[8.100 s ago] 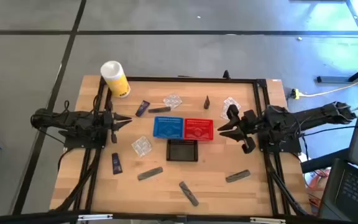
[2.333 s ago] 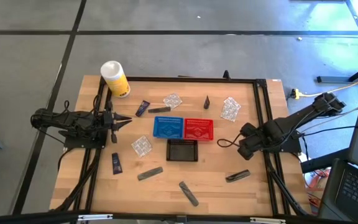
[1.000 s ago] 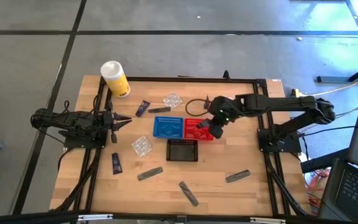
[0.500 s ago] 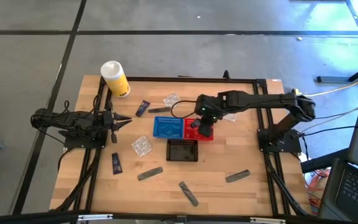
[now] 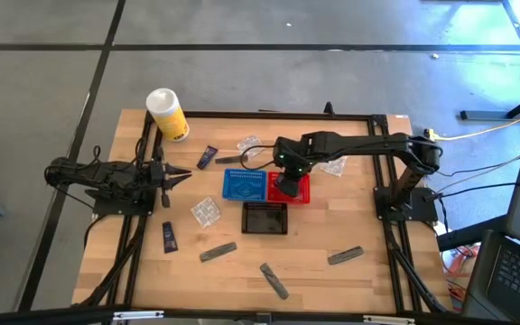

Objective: Pick & Place Travel size toiletries
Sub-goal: Put the blue shaver cream into the red bin

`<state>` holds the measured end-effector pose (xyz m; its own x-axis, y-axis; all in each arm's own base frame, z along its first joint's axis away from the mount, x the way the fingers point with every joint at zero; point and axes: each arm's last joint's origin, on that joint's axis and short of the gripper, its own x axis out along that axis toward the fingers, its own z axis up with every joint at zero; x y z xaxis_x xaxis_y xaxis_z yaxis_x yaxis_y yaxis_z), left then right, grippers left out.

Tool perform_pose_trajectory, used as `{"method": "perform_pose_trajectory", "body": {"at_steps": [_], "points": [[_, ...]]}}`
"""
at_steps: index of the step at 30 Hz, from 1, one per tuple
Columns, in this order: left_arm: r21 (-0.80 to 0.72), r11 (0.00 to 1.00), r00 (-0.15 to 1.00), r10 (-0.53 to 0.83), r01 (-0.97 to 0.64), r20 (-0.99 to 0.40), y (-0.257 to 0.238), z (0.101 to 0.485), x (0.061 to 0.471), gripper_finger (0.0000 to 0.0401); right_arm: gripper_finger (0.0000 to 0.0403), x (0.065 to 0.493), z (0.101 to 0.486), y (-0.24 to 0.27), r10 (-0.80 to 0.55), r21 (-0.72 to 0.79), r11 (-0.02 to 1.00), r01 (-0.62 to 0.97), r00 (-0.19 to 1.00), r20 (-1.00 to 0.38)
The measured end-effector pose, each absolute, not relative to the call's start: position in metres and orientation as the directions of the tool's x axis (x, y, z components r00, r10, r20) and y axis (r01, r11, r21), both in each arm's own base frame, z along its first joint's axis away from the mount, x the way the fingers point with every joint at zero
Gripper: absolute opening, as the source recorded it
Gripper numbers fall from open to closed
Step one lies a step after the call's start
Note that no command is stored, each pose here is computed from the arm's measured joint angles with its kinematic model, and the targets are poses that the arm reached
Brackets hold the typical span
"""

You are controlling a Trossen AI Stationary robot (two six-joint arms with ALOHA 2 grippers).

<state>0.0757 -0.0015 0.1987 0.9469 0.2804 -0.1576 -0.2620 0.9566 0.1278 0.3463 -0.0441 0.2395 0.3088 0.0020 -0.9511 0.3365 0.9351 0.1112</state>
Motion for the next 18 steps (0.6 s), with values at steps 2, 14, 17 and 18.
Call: {"method": "perform_pose_trajectory", "body": {"at_steps": [2,14,17,18], "points": [[0.128,0.956,0.947,0.281,-0.262,-0.157,-0.001,0.199,0.076,0.0036,0.0000,0.348,0.235,-0.045,0.004,0.108,0.936,0.335,0.297,-0.955],[0.128,0.956,0.947,0.281,-0.262,-0.158,-0.001,0.199,0.076,0.0036,0.0000,0.357,0.218,-0.048,-0.001,0.096,0.937,0.337,0.275,-0.961],[0.128,0.956,0.947,0.281,-0.262,-0.158,-0.001,0.199,0.076,0.0035,0.0000,0.358,0.215,-0.049,-0.004,0.091,0.937,0.338,0.268,-0.963],[0.128,0.957,0.947,0.281,-0.262,-0.157,-0.001,0.199,0.076,0.0035,0.0000,0.359,0.215,-0.049,-0.004,0.091,0.937,0.338,0.269,-0.963]]}}
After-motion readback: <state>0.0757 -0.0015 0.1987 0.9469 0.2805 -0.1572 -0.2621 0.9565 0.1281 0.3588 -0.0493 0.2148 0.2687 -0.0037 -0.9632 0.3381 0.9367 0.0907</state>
